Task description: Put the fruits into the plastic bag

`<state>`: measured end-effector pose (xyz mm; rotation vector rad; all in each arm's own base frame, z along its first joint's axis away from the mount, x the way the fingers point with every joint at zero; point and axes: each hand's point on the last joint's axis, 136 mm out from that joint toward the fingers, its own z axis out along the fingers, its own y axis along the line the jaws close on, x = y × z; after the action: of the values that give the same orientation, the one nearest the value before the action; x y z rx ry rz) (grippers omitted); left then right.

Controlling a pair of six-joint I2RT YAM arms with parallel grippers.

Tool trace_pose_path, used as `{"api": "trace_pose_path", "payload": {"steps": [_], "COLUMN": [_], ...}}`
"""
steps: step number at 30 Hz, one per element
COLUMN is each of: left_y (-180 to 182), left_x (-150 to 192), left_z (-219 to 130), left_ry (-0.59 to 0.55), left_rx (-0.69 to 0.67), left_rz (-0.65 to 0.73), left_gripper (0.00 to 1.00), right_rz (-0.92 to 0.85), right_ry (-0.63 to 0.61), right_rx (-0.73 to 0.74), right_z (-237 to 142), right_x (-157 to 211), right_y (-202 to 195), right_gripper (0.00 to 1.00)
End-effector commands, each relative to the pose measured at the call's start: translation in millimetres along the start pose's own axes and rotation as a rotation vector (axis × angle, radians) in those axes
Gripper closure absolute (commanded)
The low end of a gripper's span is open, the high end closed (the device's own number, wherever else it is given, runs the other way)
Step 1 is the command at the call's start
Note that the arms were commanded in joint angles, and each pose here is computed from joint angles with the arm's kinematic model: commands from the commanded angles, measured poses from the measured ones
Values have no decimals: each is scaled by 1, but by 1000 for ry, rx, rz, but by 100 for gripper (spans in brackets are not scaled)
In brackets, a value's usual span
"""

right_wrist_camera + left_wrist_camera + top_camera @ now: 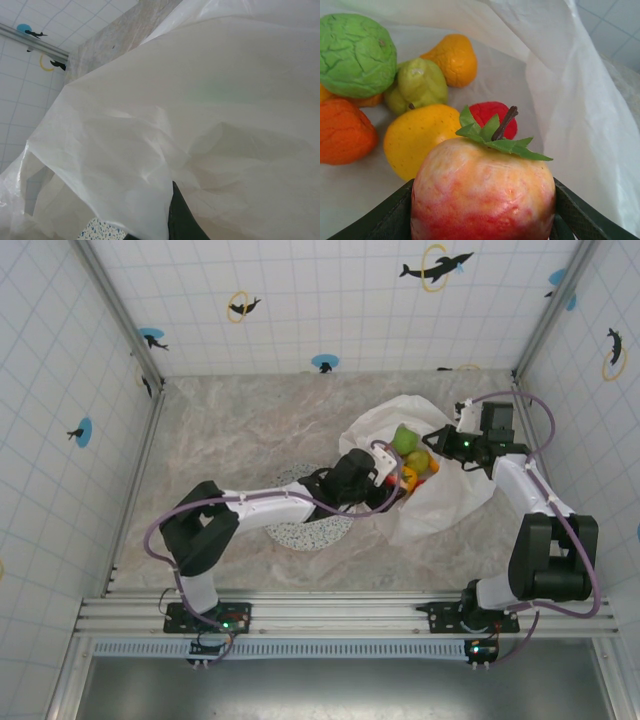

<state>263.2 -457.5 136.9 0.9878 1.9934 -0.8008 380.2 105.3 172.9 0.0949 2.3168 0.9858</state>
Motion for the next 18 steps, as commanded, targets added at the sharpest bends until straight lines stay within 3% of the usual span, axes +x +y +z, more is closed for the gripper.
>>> {"api": "trace_pose_path", "payload": {"steps": [1,18], "left_y": [11,51], "left_x": [-32,-83], "left_z": [8,59], "left_ry": [-94,-297], "left_rx": [-61,-210], "left_rz": [8,63], "left_gripper": [49,43], "right_rz": [-19,-14], "right_ry": [-15,-106], "right_rx": [-15,-50], "right_z": [-6,-11], "right_x": [2,-21], "right_y": [10,33], "right_gripper": [100,100]}}
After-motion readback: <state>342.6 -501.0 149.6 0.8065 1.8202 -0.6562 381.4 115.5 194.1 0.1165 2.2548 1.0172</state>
